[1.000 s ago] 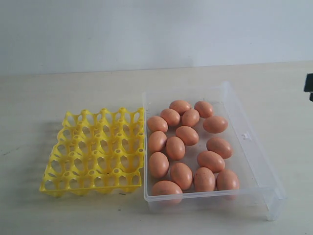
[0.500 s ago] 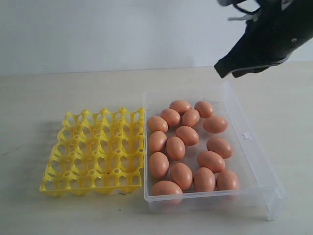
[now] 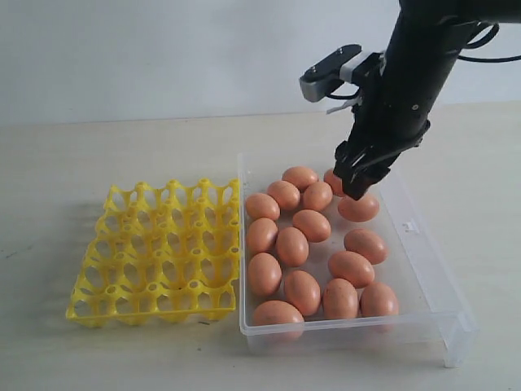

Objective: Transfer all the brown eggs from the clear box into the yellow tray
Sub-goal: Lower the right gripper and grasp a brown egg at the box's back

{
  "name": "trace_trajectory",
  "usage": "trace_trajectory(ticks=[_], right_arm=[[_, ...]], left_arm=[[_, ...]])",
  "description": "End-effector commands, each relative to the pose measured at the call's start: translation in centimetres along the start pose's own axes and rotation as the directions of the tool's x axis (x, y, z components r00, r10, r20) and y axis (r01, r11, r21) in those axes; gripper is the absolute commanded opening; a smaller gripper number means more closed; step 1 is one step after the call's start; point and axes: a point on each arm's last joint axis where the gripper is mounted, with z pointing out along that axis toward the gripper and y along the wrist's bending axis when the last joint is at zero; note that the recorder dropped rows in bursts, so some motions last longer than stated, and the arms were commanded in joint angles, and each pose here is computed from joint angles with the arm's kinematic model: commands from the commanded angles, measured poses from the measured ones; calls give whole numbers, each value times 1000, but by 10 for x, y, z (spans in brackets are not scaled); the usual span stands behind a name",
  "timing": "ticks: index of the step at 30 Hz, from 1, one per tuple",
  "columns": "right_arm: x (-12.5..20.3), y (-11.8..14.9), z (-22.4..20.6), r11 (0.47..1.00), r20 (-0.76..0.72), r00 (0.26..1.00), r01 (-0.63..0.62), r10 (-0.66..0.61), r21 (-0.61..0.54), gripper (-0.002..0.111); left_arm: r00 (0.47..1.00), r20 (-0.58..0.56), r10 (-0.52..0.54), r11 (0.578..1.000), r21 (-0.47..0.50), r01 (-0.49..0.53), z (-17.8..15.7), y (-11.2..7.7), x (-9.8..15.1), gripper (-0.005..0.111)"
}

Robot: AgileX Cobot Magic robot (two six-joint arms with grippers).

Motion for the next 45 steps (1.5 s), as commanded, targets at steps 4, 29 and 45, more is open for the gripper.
trace_trajectory(ticks=[4, 29, 45], right_arm=[[-11, -6, 41, 999, -16, 999, 38, -38, 19, 69], [-25, -30, 102, 999, -60, 998, 24, -23, 28, 69], [-21, -30, 99, 999, -102, 995, 16, -12, 37, 0]], left_arm=[[1000, 22, -3, 1000, 10, 2, -1, -1, -3, 0], [1000, 22, -3, 1000, 10, 2, -1, -1, -3, 0], [1000, 22, -3, 1000, 10, 2, -1, -1, -3, 0]])
